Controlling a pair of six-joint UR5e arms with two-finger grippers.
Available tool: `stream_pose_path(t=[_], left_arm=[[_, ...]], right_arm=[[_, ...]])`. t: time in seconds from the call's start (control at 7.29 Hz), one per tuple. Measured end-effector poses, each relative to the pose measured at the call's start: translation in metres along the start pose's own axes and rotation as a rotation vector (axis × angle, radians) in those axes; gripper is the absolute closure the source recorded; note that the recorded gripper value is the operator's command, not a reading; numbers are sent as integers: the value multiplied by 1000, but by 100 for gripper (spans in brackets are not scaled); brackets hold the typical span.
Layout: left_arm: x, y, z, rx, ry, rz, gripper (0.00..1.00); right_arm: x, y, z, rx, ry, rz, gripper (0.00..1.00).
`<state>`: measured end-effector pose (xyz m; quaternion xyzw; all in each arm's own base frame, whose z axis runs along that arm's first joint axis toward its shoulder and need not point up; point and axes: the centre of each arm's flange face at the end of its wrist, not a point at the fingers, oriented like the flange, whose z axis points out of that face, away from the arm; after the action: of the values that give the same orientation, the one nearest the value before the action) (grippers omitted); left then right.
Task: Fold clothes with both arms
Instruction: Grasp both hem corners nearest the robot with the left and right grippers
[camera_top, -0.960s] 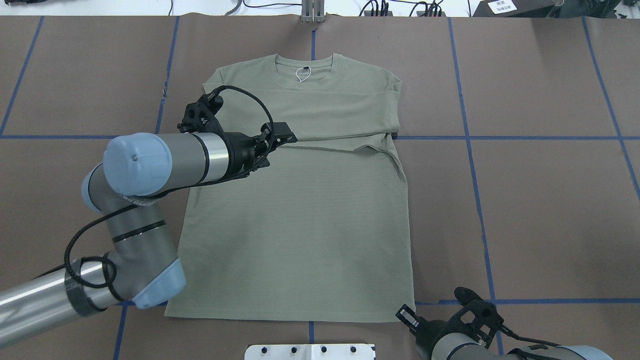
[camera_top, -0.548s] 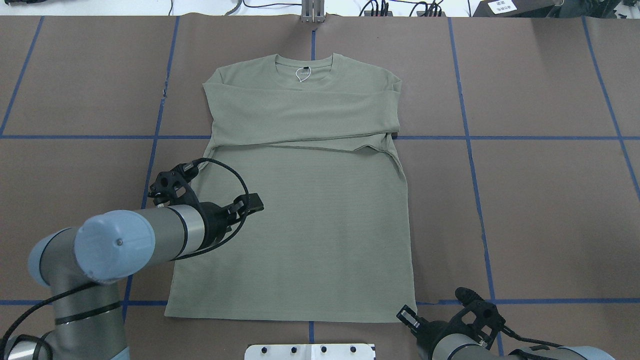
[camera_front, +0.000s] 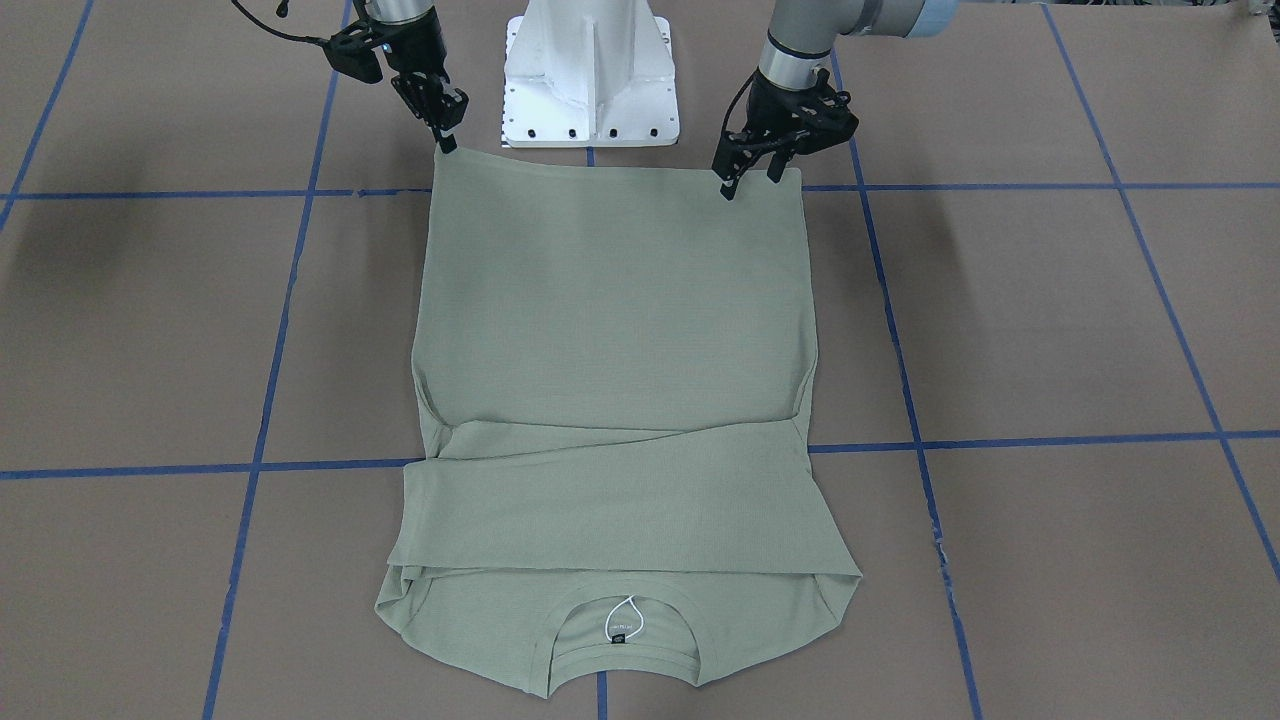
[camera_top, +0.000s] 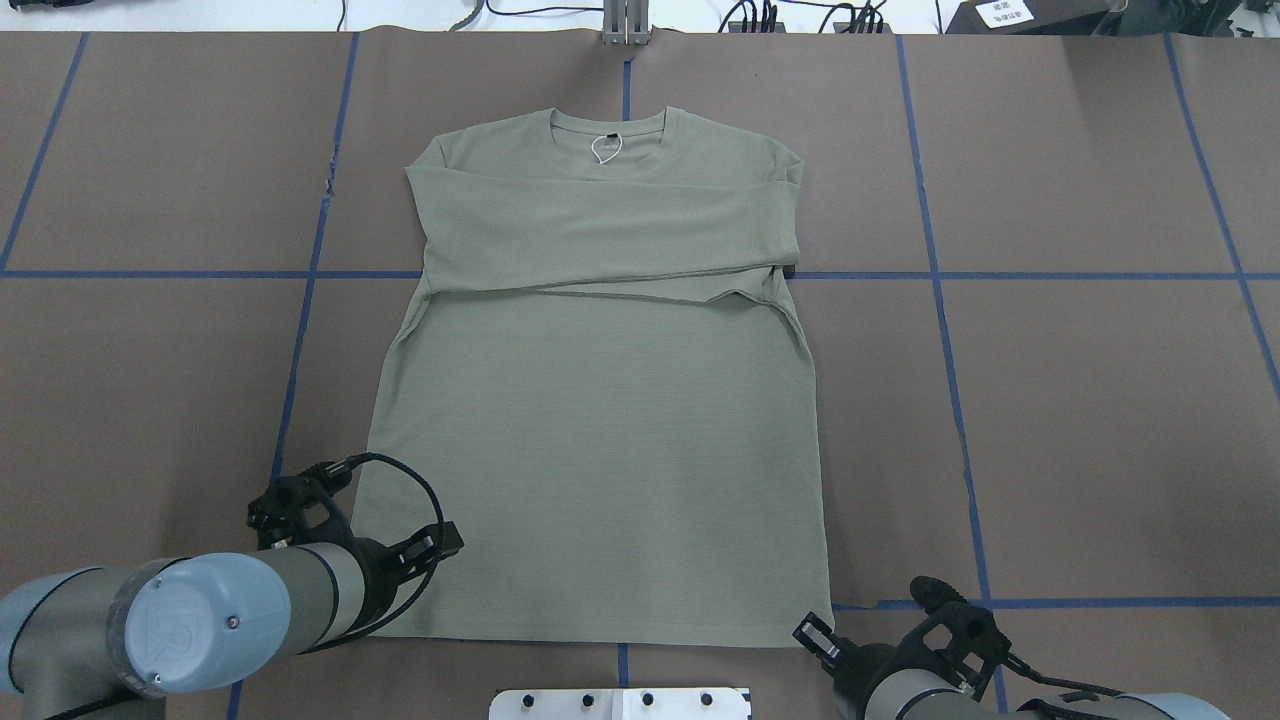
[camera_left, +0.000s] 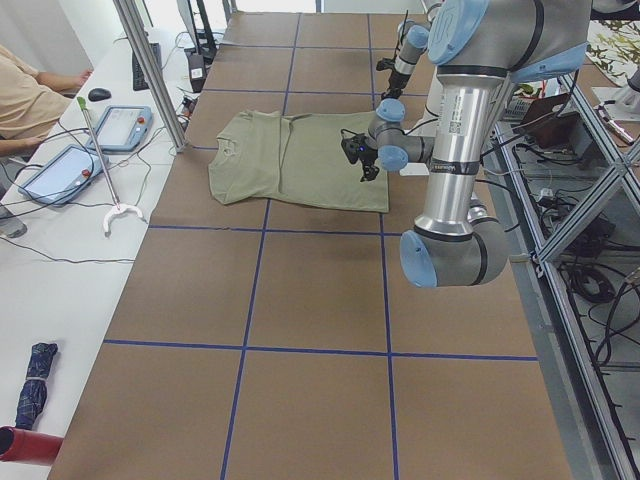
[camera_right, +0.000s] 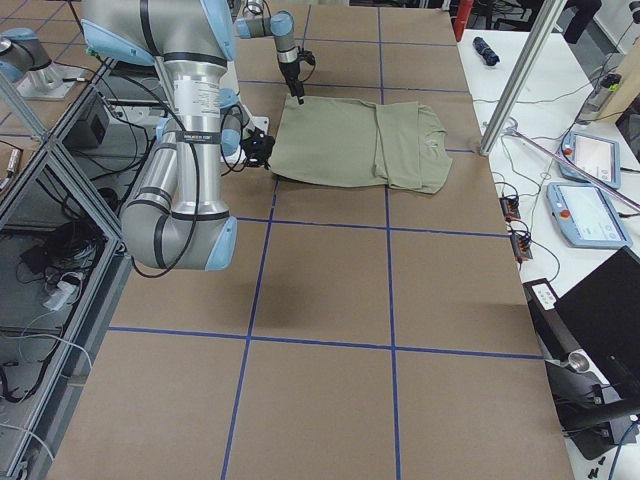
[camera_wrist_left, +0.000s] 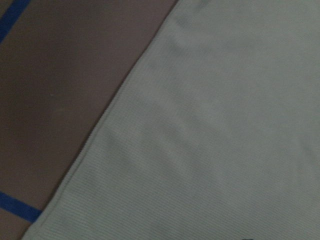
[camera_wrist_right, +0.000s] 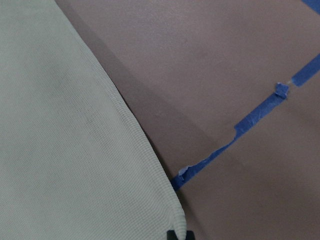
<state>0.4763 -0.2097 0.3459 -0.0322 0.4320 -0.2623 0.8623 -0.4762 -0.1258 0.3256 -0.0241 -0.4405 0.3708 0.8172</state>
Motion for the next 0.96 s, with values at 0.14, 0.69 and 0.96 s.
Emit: stream_pose_path(t=[0.14, 0.69, 0.96], left_arm=[[-15, -2, -1, 4, -26, -1, 13], [-36, 0, 2, 7, -75, 9, 26], [-41, 6, 5, 0, -86, 17, 30]], right_arm=[[0, 0, 0, 0, -1, 0, 100], [-1, 0, -1, 1, -4, 1, 100], [-2, 0, -1, 1, -7, 2, 100]])
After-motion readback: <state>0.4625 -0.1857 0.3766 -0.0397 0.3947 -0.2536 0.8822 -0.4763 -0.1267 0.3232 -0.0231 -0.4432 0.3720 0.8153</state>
